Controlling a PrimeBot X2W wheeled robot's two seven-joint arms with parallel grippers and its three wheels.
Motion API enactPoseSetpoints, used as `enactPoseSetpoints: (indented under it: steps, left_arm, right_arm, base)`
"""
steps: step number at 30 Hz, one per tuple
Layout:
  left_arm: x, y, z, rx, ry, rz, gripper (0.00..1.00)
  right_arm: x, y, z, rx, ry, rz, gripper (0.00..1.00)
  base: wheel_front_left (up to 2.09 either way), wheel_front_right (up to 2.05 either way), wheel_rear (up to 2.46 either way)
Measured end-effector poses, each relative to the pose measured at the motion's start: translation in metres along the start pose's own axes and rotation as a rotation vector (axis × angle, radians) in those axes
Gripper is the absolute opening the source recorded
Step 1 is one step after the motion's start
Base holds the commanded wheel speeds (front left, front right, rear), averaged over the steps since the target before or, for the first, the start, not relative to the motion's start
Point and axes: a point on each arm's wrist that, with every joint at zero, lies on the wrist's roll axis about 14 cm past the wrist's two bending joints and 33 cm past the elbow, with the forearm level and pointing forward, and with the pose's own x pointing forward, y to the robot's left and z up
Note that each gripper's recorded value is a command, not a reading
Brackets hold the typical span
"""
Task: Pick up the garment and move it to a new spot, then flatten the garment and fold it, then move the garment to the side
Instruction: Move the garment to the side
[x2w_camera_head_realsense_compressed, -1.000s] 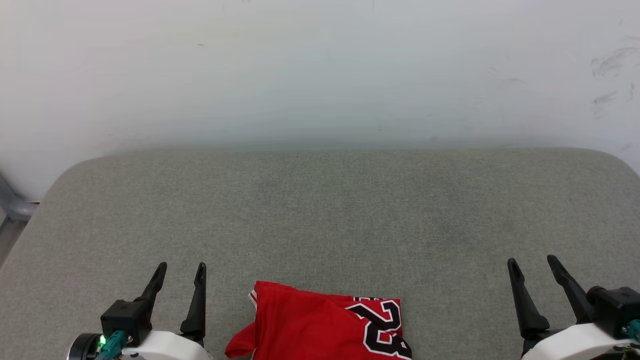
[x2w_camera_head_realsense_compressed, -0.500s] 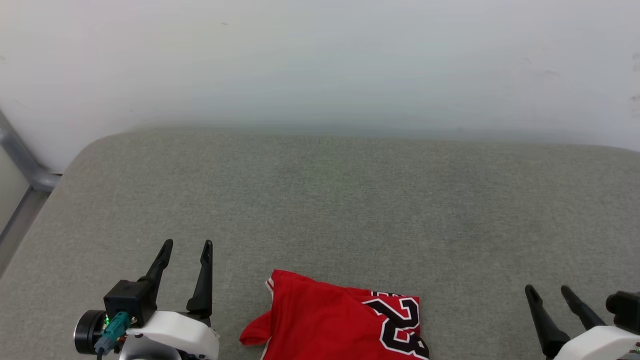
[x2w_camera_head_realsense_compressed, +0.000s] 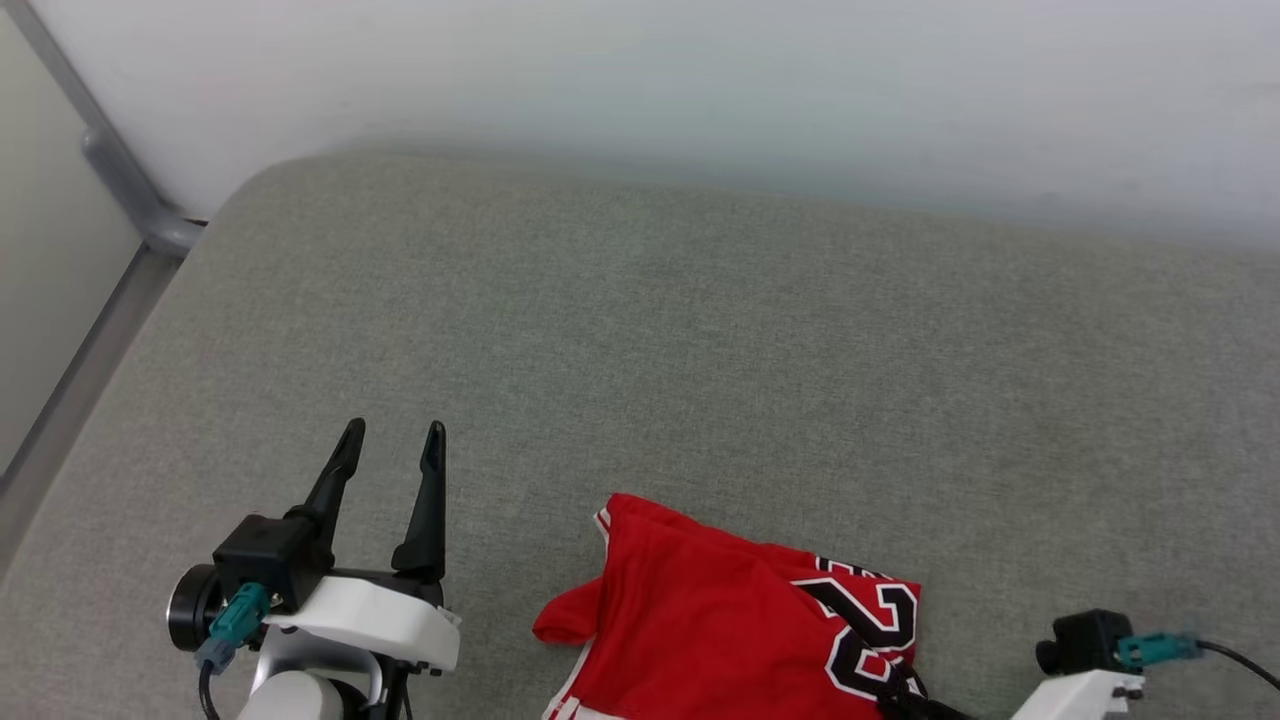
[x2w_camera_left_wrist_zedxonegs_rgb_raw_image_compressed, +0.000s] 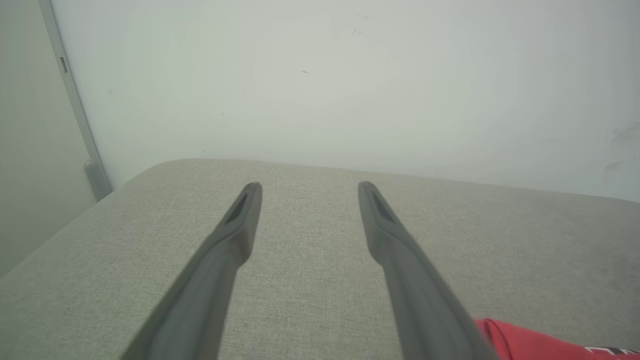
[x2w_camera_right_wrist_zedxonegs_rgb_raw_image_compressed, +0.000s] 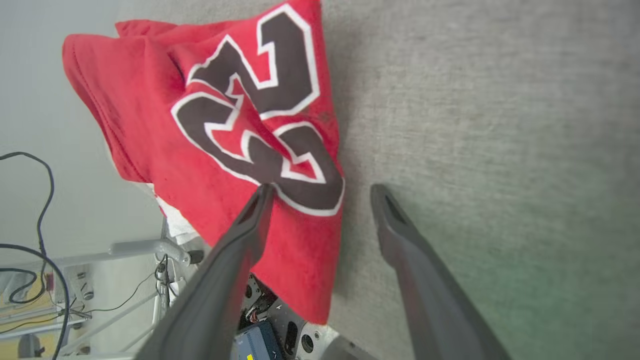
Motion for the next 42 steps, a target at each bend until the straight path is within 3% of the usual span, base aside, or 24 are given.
enactPoseSetpoints:
  steps: [12, 14, 15, 16, 24, 32, 33, 42]
  left_arm:
    - [0.001, 0.014, -0.015, -0.005, 0.036, 0.048, 1.00]
    - [0.000, 0.015, -0.015, -0.006, 0.037, 0.053, 1.00]
    - [-0.001, 0.015, -0.015, -0.004, 0.035, 0.052, 1.00]
    - [-0.001, 0.016, -0.014, -0.003, 0.032, 0.053, 1.00]
    - [-0.006, 0.009, -0.007, 0.014, 0.009, 0.024, 1.00]
    - [0.004, -0.026, -0.006, 0.003, -0.006, -0.090, 1.00]
    - [0.010, -0.042, -0.006, -0.001, -0.011, -0.138, 1.00]
    - [0.049, -0.128, -0.008, -0.033, -0.039, -0.394, 1.00]
  right_arm:
    - [0.047, 0.021, -0.013, 0.001, 0.165, 0.083, 1.00]
    - [0.049, 0.024, -0.013, -0.016, 0.171, 0.091, 0.31]
    - [0.049, 0.026, -0.011, -0.030, 0.169, 0.095, 0.06]
    - [0.048, 0.028, -0.009, -0.051, 0.161, 0.095, 0.00]
    - [0.023, 0.032, 0.020, -0.239, 0.056, 0.059, 0.00]
    - [-0.018, -0.005, 0.039, -0.343, 0.011, -0.105, 0.00]
    - [-0.034, -0.021, 0.044, -0.353, 0.001, -0.167, 0.00]
    - [-0.089, -0.078, 0.083, -0.312, -0.127, -0.382, 0.00]
  base:
    - [0.00, 0.00, 0.00]
    - [0.00, 0.00, 0.00]
    - [0.00, 0.00, 0.00]
    - [0.00, 0.00, 0.00]
    - [0.00, 0.00, 0.00]
    - [0.00, 0.00, 0.00]
    - [0.00, 0.00, 0.00]
    - [0.00, 0.00, 0.00]
